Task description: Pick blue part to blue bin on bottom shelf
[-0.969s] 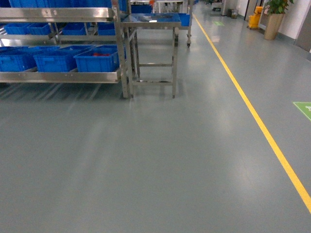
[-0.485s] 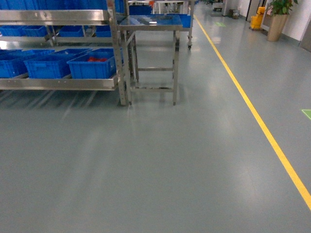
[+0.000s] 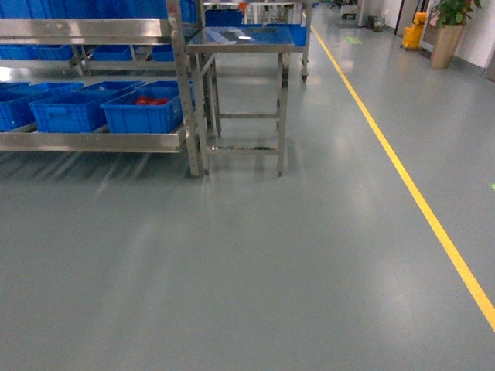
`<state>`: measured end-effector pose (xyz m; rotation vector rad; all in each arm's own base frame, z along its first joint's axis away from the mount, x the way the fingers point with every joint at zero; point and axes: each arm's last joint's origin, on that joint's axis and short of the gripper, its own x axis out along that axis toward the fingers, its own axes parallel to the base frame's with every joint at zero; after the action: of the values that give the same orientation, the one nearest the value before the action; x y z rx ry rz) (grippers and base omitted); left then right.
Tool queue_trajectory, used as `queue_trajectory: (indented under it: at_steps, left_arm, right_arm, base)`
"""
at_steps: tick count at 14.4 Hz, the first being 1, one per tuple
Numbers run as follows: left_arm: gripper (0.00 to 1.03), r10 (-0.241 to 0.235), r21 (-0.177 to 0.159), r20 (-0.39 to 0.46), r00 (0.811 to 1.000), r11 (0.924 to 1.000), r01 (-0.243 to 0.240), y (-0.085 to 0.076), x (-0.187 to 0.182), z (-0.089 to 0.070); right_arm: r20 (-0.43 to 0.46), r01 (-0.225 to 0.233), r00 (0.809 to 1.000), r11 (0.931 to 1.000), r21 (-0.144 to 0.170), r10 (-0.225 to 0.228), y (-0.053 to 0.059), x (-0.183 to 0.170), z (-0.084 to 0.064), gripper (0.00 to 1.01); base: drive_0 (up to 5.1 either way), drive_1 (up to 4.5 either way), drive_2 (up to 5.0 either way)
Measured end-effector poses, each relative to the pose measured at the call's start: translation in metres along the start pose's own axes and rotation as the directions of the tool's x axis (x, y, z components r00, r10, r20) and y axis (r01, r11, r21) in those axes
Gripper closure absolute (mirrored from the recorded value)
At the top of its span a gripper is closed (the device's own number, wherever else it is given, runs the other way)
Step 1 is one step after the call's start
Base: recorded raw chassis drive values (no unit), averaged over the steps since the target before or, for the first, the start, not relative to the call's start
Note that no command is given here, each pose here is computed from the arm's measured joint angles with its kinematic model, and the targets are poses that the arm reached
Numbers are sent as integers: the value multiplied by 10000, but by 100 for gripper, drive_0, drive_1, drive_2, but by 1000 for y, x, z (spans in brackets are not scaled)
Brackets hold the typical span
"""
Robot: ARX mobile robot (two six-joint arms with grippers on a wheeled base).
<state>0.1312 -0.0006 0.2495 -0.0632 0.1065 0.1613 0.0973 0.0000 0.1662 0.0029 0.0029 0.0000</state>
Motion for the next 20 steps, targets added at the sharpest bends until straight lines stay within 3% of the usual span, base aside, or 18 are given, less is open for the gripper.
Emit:
queue_trajectory:
  at_steps: [20]
  left_arm:
    - [60,2,-9,23,10000,10000,-2,0,0,0]
  right_arm:
    - [84,0,10000,10000,-4,0,0,0,1,3]
  base:
    - [-5,422,-432]
